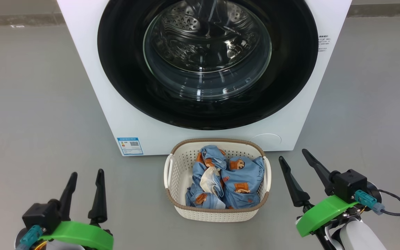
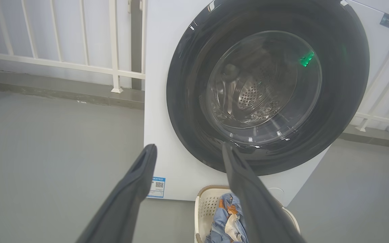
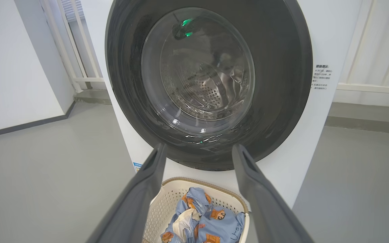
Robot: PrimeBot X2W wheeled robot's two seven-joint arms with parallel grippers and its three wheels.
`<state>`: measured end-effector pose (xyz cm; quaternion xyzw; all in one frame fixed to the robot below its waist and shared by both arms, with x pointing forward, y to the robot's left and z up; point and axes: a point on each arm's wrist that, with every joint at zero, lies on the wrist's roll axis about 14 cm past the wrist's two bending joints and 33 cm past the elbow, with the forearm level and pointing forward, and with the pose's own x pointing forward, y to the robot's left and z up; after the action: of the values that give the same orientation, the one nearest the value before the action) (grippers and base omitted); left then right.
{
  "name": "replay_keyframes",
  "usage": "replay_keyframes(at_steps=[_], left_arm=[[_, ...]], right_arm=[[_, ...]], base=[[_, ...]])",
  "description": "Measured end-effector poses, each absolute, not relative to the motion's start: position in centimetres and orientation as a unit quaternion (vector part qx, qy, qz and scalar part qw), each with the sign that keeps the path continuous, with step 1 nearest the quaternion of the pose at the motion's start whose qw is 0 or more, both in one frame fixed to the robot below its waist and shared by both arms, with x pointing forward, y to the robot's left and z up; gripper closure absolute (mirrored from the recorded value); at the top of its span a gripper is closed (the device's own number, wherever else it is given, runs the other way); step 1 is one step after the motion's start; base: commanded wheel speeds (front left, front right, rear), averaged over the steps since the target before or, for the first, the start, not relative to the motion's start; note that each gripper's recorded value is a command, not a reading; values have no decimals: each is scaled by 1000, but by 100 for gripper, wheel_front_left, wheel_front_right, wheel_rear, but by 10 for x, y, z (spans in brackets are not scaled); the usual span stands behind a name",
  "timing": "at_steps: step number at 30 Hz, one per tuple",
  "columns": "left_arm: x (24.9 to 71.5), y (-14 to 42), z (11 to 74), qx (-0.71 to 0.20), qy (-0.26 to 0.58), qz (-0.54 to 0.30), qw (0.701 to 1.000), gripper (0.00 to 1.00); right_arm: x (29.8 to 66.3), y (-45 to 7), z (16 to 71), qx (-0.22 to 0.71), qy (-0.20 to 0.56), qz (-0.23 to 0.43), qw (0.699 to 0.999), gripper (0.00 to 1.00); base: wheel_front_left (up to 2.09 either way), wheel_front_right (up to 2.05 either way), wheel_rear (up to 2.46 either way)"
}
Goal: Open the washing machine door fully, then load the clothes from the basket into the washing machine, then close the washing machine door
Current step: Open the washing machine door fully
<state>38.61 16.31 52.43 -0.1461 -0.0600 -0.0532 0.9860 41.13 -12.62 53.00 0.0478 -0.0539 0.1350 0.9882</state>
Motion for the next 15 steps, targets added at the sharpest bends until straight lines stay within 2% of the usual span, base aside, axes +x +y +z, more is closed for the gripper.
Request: replay_keyframes(at_steps=[8,15], left_arm=[[387,162,523,-150,-58,-54,985,0],[388,163,521,-149,-54,-54,986,0]], right_arm=[[411,-128,530,48,-53,132,989,0],[412,-129,527,49,-51,131,989,0]], base=[[4,4,-8],[50,50,-100]])
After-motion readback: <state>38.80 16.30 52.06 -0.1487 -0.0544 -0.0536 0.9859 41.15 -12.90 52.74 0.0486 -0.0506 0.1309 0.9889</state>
